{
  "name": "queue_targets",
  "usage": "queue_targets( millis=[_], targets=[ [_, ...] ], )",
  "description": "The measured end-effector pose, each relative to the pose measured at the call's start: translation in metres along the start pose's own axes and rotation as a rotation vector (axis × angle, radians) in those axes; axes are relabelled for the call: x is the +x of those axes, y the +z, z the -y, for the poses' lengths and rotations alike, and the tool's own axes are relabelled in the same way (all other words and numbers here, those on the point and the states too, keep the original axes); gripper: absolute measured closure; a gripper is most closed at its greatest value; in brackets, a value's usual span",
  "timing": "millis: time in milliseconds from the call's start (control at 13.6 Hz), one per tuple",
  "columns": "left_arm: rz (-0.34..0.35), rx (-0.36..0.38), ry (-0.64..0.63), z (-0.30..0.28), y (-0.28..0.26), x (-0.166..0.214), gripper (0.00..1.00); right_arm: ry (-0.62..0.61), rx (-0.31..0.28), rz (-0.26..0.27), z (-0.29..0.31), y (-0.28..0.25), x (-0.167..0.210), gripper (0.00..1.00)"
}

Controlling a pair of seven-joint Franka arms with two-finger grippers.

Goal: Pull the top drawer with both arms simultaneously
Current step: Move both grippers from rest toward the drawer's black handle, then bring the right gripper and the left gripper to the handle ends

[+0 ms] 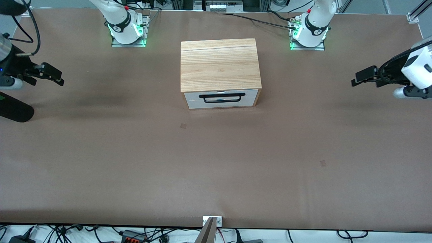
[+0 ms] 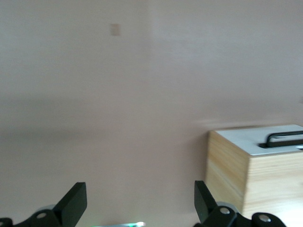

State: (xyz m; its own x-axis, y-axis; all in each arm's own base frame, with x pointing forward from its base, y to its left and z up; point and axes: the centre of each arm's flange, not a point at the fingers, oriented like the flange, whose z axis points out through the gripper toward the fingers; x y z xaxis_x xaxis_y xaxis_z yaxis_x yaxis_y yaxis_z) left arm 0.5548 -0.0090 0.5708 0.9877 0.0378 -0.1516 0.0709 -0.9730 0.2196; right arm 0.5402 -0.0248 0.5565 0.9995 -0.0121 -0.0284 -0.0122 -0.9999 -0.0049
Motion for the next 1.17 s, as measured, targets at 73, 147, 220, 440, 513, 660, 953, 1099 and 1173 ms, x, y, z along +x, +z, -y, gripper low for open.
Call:
queue_targets(
  millis=[73,147,220,440,513,660,953,1099,1173],
  targets=[
    [0.009,-0.017,0.005,-0.002,0.004,0.003,0.0,0.001,0.001,0.022,-0.001,0.012,0.005,0.0],
    [0.016,-0.03,0.011,-0.003,0.008,0.005,0.0,-0.001,0.002,0.044,0.0,0.025,0.011,0.0],
    [0.026,-0.055,0.014,-0.004,0.012,0.007,0.0,-0.006,0.004,0.067,0.003,0.04,0.018,0.0],
    [0.066,-0.203,0.016,-0.015,0.029,0.02,0.0,-0.044,0.024,0.141,0.028,0.095,0.044,0.0],
    [0.08,-0.232,0.02,-0.02,0.036,0.025,0.0,-0.063,0.047,0.171,0.045,0.115,0.053,0.0],
    [0.112,-0.281,0.026,-0.027,0.051,0.035,0.0,-0.078,0.154,0.227,0.083,0.152,0.066,0.0],
    [0.158,-0.383,0.01,-0.026,0.075,0.052,0.0,-0.038,0.458,0.253,0.162,0.201,0.081,0.0],
    [0.154,-0.448,0.045,-0.023,0.094,0.066,0.0,-0.018,0.609,0.266,0.207,0.211,0.08,0.0],
    [0.119,-0.492,0.119,-0.019,0.108,0.077,0.0,-0.036,0.684,0.271,0.23,0.215,0.078,0.0]
  ],
)
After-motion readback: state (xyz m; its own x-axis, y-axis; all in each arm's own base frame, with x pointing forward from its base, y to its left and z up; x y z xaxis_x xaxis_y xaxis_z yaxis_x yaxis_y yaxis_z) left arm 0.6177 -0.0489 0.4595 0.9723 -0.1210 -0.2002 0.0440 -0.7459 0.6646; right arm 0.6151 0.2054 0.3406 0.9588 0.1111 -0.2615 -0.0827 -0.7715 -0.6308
